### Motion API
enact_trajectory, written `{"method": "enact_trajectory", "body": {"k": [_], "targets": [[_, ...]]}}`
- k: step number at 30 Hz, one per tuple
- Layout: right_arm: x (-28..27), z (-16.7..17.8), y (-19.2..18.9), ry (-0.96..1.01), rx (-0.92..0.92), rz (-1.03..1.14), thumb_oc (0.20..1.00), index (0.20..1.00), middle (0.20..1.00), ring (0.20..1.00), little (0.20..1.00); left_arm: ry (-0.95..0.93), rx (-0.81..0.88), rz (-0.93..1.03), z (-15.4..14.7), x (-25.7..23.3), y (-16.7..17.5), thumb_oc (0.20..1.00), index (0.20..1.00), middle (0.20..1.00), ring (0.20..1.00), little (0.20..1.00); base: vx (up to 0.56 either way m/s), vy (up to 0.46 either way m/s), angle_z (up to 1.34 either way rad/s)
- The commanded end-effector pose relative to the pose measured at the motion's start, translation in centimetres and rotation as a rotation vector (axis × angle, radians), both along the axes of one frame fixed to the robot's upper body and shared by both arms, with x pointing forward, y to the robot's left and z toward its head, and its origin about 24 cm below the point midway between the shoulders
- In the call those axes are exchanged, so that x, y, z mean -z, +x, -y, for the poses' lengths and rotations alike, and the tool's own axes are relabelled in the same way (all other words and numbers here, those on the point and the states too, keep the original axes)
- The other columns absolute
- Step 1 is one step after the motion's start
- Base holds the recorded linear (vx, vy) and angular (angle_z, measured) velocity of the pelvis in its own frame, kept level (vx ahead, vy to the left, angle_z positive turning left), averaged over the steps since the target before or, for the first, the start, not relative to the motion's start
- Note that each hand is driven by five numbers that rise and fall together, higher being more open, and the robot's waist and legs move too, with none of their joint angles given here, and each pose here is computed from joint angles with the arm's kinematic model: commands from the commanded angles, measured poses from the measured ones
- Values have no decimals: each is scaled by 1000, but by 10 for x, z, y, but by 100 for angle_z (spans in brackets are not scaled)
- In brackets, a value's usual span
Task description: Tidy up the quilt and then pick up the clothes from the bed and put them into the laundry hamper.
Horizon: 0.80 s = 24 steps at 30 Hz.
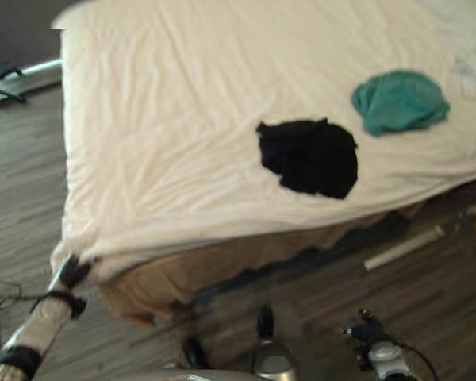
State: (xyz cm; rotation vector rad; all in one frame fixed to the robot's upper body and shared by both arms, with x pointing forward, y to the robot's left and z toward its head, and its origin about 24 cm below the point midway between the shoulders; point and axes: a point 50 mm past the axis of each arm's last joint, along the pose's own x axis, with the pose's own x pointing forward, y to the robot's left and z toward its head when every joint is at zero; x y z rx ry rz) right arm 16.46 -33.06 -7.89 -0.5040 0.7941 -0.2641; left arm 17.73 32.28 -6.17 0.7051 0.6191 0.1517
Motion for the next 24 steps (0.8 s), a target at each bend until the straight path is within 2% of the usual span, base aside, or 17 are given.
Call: {"method": "enact_trajectory", "body": {"k": [1, 4, 5, 6, 7, 8, 9, 10, 12, 14, 15, 16, 18, 19, 21, 23, 24], "targets": [[-60, 17, 46, -85, -27, 324, 1000, 1000, 1000, 1000, 1000, 27, -205, -98, -34, 9, -36, 1000, 1000, 1000, 1000, 1000, 31, 29, 16], [-125, 6, 86, -158, -139, 617, 1000, 1000, 1000, 1000, 1000, 22, -264, -256, -28, 36, -75, 1000, 1000, 1000, 1000, 1000, 21, 24, 11], [-125, 6, 86, -159, -139, 617, 1000, 1000, 1000, 1000, 1000, 21, -263, -255, -28, 36, -75, 1000, 1000, 1000, 1000, 1000, 0, 0, 0], [-144, -2, 96, -165, -177, 703, 1000, 1000, 1000, 1000, 1000, -19, -306, -292, -23, 45, -88, 1000, 1000, 1000, 1000, 1000, 0, 0, 0], [-180, -23, 114, -173, -270, 862, 1000, 1000, 1000, 1000, 1000, -120, -437, -339, -15, 59, -111, 1000, 1000, 1000, 1000, 1000, 0, 0, 0], [-180, -24, 114, -173, -271, 862, 1000, 1000, 1000, 1000, 1000, -121, -438, -338, -15, 59, -111, 1000, 1000, 1000, 1000, 1000, -37, -31, 3], [-212, -55, 129, -132, -364, 1020, 200, 200, 200, 200, 200, -131, -476, -372, -13, 63, -118, 1000, 1000, 1000, 1000, 1000, -25, -25, 8], [-212, -55, 129, -132, -364, 1021, 200, 200, 200, 200, 200, -131, -477, -371, -13, 63, -118, 1000, 1000, 1000, 1000, 1000, -76, -41, 22], [-250, -111, 155, -52, -512, 1198, 200, 200, 200, 200, 200, -81, -375, -396, -5, 65, -103, 1000, 1000, 1000, 1000, 1000, -173, -42, 40], [-278, -143, 172, 20, -568, 1289, 200, 200, 200, 200, 200, -51, -324, -374, -2, 63, -87, 1000, 1000, 1000, 1000, 1000, -206, -36, 24], [-279, -144, 173, 20, -570, 1292, 200, 200, 200, 200, 200, -52, -325, -370, -2, 63, -85, 1000, 1000, 1000, 1000, 1000, -239, -41, 17], [-307, -174, 186, 119, -609, 1370, 200, 200, 200, 200, 200, -29, -281, -340, 2, 60, -67, 1000, 1000, 1000, 1000, 1000, -157, -30, 11], [-318, -187, 193, 152, -626, 1386, 200, 200, 200, 200, 200, -18, -261, -316, 3, 57, -56, 1000, 1000, 1000, 1000, 1000, -193, -24, 16], [-324, -212, 204, 218, -649, 1366, 200, 200, 200, 200, 200, 18, -213, -274, 4, 50, -36, 1000, 1000, 1000, 1000, 1000, -194, -27, 31], [-323, -218, 207, 239, -651, 1353, 200, 200, 200, 200, 200, 27, -195, -257, 5, 48, -28, 1000, 1000, 1000, 1000, 1000, -109, -32, 23], [-307, -234, 213, 324, -648, 1275, 200, 200, 200, 200, 200, 33, -154, -214, 11, 42, -11, 1000, 1000, 1000, 1000, 1000, -90, -33, 23], [-279, -257, 214, 385, -682, 1160, 200, 200, 200, 200, 200, 35, -109, -175, 19, 37, 5, 1000, 1000, 1000, 1000, 1000, -63, -12, 26]]}}
